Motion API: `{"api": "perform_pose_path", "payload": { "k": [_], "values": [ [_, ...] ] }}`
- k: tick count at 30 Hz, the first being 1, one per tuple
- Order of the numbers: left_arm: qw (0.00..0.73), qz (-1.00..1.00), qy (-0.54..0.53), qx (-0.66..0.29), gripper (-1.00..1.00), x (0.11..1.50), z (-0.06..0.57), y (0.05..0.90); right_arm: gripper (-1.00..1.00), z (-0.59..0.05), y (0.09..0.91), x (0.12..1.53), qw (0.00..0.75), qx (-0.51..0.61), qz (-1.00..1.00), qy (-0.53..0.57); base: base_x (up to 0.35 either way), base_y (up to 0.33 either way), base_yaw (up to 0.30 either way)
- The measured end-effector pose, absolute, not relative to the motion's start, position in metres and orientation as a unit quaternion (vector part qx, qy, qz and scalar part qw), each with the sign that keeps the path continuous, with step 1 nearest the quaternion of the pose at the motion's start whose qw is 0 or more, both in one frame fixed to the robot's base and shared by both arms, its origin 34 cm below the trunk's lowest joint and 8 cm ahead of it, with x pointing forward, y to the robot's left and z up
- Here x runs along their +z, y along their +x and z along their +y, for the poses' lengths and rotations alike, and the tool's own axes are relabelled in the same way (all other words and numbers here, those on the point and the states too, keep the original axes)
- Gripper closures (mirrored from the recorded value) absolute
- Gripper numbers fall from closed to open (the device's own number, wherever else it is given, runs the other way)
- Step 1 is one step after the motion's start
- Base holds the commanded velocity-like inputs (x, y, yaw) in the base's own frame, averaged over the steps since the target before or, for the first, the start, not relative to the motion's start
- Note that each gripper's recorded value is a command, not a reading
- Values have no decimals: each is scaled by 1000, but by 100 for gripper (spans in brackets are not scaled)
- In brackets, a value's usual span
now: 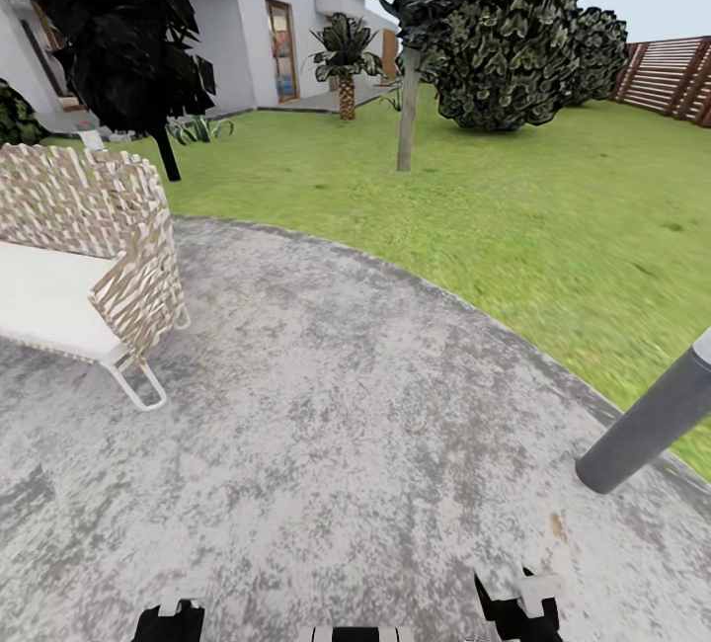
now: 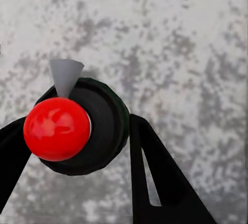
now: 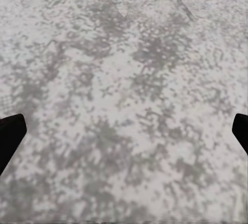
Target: In the garden, pick up the pesticide atomizer on the floor and spray pesticide onto both trees until each tree trunk is fully covered.
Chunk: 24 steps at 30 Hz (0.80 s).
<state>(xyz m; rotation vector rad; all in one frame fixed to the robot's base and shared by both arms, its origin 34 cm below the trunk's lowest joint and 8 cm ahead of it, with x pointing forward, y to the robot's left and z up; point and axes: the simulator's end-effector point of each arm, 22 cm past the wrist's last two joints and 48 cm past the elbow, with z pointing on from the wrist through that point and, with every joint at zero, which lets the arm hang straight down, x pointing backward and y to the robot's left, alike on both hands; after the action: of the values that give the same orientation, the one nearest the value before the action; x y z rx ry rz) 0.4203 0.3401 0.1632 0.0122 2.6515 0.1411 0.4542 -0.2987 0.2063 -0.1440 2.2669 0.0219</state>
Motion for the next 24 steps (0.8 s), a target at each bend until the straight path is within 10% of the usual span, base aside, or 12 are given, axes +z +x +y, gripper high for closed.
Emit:
{"api": "perform_pose_path", "payload": {
  "k": [24],
  "values": [
    [246, 965, -57, 66, 100, 168, 370, 420, -100, -299, 454, 206, 421, 9, 905, -57, -192, -136, 279]
  ]
}}
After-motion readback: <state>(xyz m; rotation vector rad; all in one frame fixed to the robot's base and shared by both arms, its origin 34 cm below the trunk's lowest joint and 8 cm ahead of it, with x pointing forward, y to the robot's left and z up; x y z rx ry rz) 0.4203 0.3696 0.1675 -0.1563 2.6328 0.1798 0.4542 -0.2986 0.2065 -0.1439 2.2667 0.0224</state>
